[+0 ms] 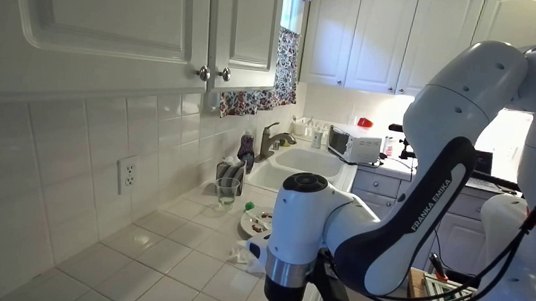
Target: Roll the rolling pin on the counter.
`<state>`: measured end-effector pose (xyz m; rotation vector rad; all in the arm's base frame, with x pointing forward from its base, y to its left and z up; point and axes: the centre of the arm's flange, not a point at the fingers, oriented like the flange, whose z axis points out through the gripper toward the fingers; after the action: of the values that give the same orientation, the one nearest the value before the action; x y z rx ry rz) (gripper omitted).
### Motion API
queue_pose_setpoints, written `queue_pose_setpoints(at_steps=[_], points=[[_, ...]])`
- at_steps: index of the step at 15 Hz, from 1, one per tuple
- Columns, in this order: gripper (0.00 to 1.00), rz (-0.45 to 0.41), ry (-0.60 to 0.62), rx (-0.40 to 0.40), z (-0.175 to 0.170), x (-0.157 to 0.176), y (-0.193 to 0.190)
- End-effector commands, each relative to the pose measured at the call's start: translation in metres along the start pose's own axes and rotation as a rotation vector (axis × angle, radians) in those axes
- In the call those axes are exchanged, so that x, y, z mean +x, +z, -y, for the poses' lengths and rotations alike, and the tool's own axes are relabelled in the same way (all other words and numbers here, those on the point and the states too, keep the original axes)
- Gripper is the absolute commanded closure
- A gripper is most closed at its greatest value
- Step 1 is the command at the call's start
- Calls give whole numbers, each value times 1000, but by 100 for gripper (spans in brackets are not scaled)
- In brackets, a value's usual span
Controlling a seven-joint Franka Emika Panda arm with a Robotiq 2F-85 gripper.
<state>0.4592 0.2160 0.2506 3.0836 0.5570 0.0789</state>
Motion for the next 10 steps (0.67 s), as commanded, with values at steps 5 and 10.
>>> queue_pose_setpoints(at_steps=[5, 10], points=[[93, 0, -44, -1, 19, 16, 4], [93, -1, 76, 15, -26, 4, 6]])
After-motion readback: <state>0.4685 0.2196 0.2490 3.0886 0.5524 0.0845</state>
